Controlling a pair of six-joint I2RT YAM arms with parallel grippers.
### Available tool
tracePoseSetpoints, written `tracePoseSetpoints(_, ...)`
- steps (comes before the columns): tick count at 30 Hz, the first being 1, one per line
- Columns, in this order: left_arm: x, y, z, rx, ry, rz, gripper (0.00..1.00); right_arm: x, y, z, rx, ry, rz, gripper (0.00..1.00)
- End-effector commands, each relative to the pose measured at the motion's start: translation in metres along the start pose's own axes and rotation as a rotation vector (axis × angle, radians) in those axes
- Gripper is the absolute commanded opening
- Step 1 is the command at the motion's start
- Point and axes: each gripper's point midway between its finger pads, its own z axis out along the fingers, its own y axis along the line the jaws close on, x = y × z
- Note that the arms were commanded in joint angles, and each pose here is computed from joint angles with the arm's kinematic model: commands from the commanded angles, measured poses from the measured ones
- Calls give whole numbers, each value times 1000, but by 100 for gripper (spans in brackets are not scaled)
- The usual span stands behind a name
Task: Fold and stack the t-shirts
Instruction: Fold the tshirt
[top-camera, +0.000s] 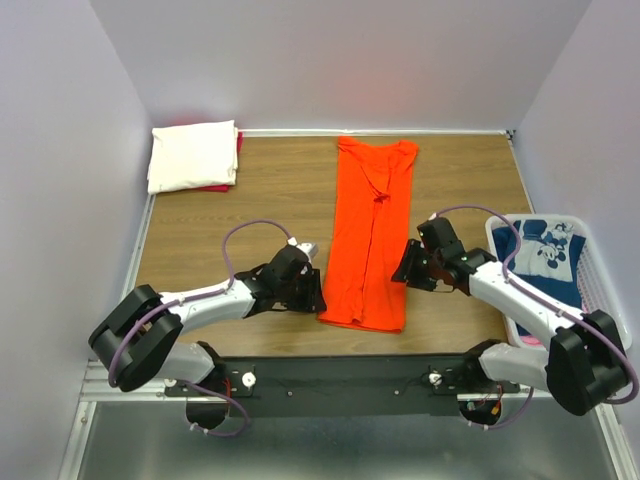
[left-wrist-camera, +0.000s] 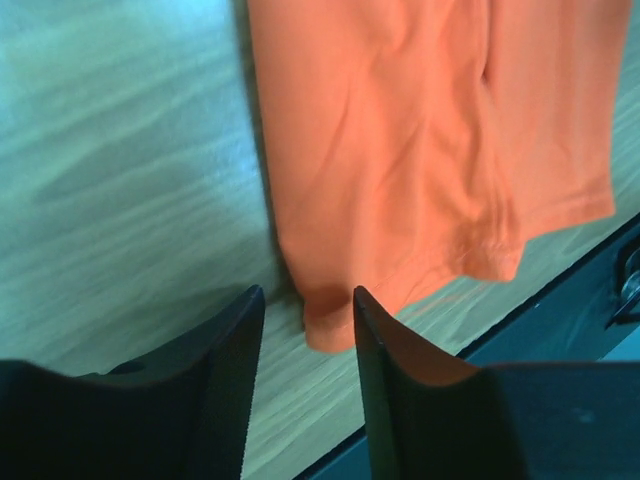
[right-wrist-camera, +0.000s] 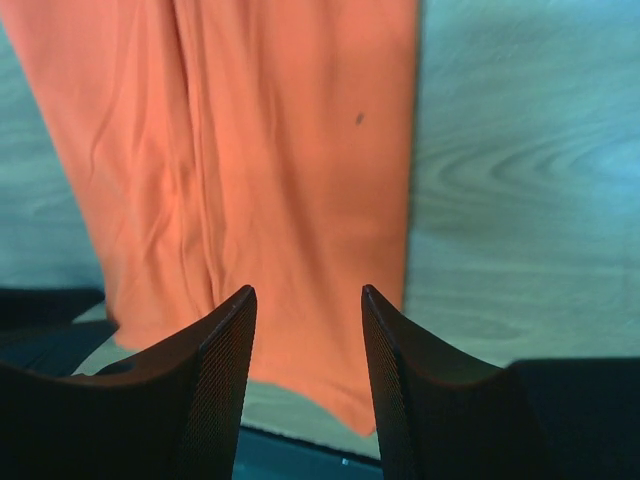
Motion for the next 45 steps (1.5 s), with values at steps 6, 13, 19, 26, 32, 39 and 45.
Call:
tracePoseSetpoints(6, 24, -5, -2, 47, 66, -6, 54, 46, 3, -10, -22, 111, 10, 53)
tracePoseSetpoints(13, 28, -4, -1, 39, 80, -9, 52, 70, -17, -16, 28, 160, 5, 54)
tracePoseSetpoints(19, 35, -6, 4, 39, 111, 2, 39, 87, -27, -20, 36, 216, 3, 54)
tracePoseSetpoints(26, 40, -8, 6, 43, 124, 3, 25, 103, -32, -18, 23, 264, 20, 54)
tracePoseSetpoints(32, 45, -13, 6, 57, 136, -1, 12, 118, -33, -12, -5, 313, 42, 52)
tracePoseSetpoints(39, 52, -22, 0, 91, 148, -6, 0, 126, -40, -7, 8, 323, 66, 28)
tracePoseSetpoints(45, 68, -22, -8, 112, 185, -14, 0, 135, -57, -16, 57, 326, 67, 8)
